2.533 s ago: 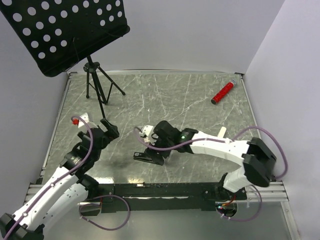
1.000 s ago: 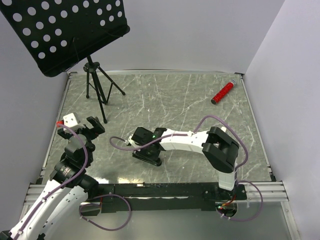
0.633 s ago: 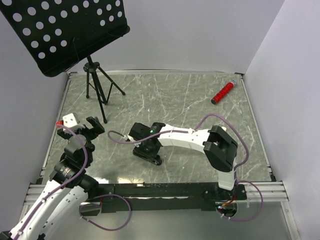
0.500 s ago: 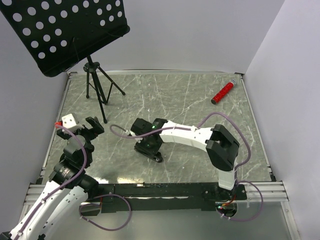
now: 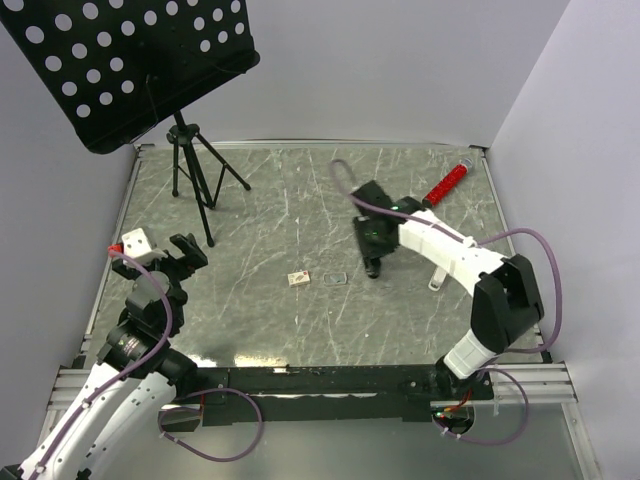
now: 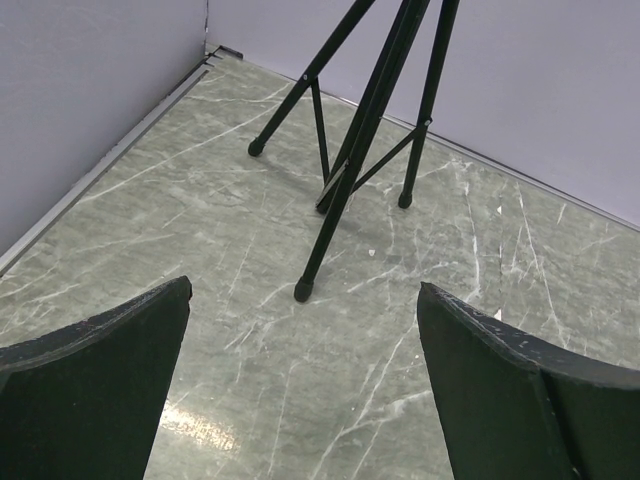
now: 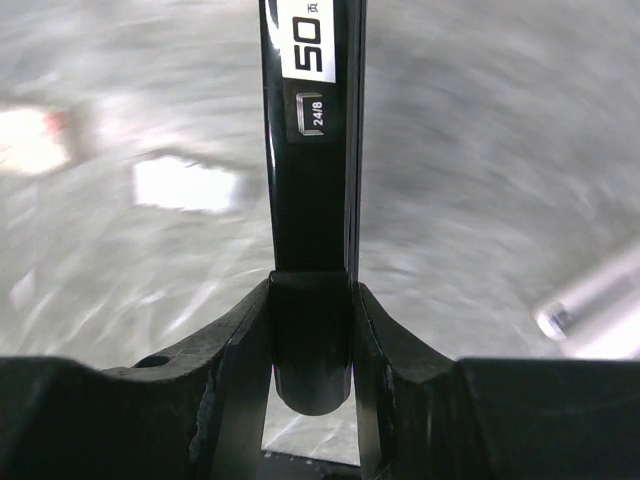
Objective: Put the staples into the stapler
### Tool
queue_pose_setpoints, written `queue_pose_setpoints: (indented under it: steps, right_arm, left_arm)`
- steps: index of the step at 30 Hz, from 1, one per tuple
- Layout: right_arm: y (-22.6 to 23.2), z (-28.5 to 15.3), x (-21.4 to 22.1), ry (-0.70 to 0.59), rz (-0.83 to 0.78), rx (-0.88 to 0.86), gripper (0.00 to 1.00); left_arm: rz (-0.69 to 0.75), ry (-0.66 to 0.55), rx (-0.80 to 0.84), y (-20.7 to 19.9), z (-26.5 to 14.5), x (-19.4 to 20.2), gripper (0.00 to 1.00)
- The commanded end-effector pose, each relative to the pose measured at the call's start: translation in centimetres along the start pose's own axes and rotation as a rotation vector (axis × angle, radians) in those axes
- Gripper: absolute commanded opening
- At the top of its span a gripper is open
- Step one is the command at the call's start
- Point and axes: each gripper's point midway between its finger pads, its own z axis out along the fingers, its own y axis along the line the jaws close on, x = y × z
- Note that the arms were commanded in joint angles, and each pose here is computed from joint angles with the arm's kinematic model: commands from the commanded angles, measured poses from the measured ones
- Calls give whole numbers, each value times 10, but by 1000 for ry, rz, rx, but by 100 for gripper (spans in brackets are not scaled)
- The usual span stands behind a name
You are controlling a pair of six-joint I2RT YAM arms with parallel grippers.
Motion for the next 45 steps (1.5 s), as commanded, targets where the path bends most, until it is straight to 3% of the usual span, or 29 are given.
queue_pose_setpoints:
  steps: [1, 11, 12, 15, 16, 19, 21, 22, 25, 26, 31, 37, 45]
  right_arm:
    - [-64, 11, 12, -25, 317, 127, 0]
    - [-133, 41, 49, 58, 554, 269, 2]
    - [-136, 44, 51, 59, 561, 273, 12]
    - [-136, 53, 53, 48, 582, 242, 25]
    - [-134, 54, 53, 45, 584, 230, 38]
    - [-128, 49, 45, 17, 595, 183, 57]
    - [-129, 35, 36, -35, 598, 173, 64]
    - [-129, 28, 32, -62, 600, 168, 77]
    - [-136, -15, 11, -229, 607, 167, 97]
    - [-143, -41, 3, -326, 607, 184, 100]
    - [-164, -145, -6, -690, 590, 249, 100]
    - [-176, -227, 24, -1055, 561, 299, 100]
    - [-178, -247, 63, -1232, 528, 339, 100]
  left_arm:
    - [-17, -32, -3, 1, 0, -7, 99]
    - [-23, -34, -12, 3, 0, -8, 99]
    - [-26, -35, -12, 3, 0, -8, 99]
    - [-33, -38, -14, 4, -1, -9, 99]
    - [-34, -36, -13, 4, -1, -8, 100]
    - [-60, -17, -8, 2, -3, -10, 97]
    - [-90, -24, -12, 1, -6, -21, 97]
    - [-105, -39, -16, 1, -9, -32, 97]
    - [-91, -60, -44, 10, -15, -49, 97]
    - [-99, -82, -55, 13, -19, -62, 97]
    - [-170, -220, -62, 27, -41, -123, 97]
    - [-259, -381, -14, 38, -68, -182, 97]
    - [-303, -408, 0, 36, -68, -184, 97]
